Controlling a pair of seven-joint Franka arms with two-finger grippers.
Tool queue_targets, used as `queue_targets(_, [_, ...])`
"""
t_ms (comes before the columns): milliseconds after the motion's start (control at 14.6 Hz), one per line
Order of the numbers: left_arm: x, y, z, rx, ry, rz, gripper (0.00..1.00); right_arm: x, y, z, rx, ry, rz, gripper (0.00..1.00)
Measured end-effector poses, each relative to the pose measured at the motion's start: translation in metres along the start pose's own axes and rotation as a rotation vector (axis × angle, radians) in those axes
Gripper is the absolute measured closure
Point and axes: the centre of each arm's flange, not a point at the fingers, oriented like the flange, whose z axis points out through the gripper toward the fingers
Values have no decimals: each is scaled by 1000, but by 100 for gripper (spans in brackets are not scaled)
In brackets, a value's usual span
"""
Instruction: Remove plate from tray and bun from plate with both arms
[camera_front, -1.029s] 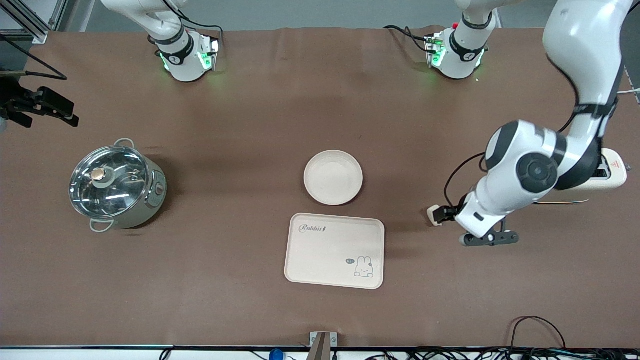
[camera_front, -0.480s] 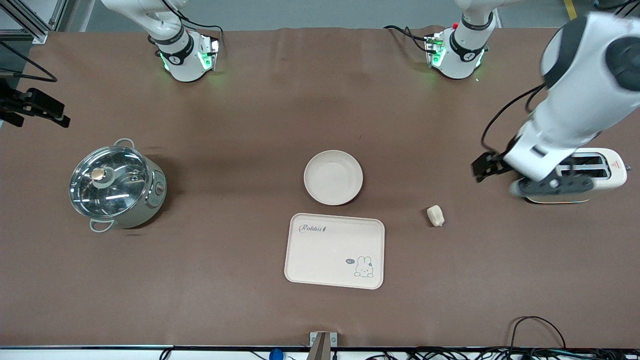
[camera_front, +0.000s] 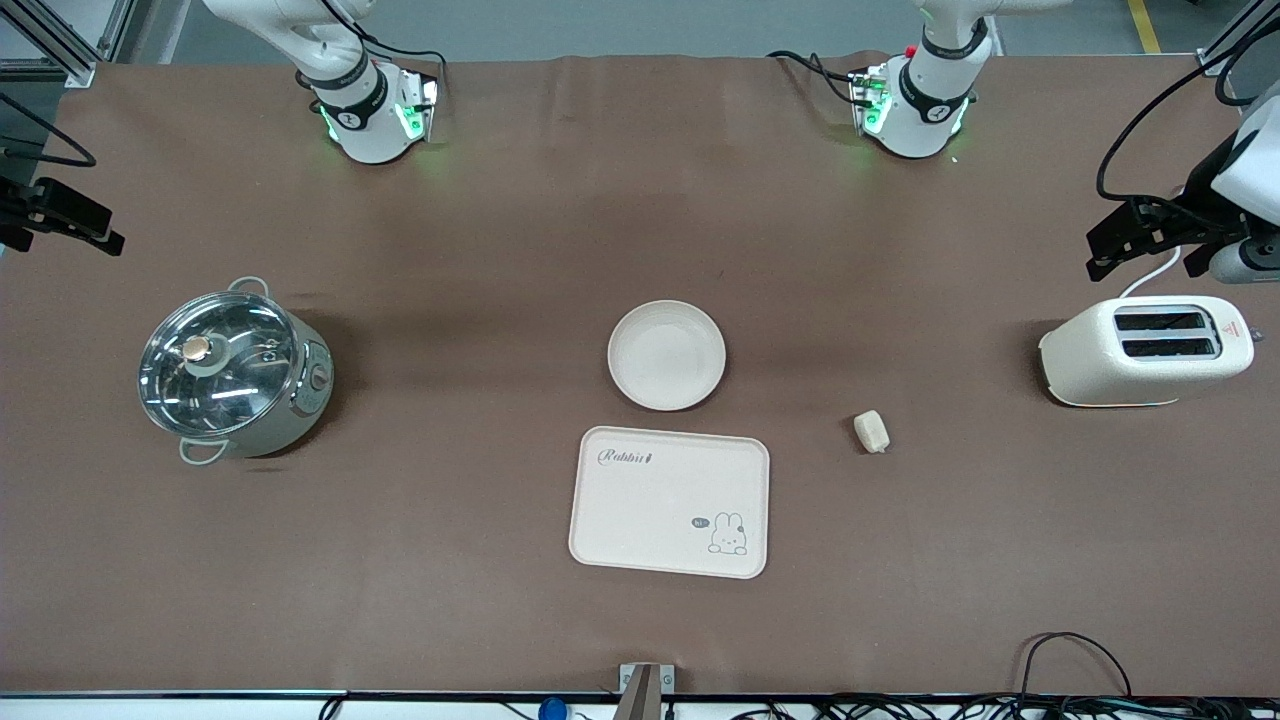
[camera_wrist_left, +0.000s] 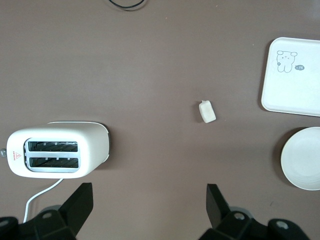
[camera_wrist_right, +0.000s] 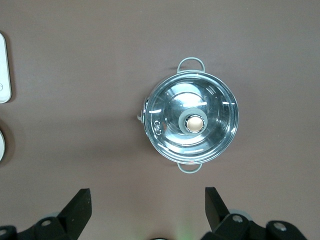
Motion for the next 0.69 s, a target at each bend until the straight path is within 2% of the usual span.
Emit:
queue_targets(480, [0,3,2,-3,-3,-6,0,-1,-2,1,0,-7,-4,0])
queue_targets(686, [0,1,3,-46,-8,-19,0,-1,-3,1,0,-8,-5,0])
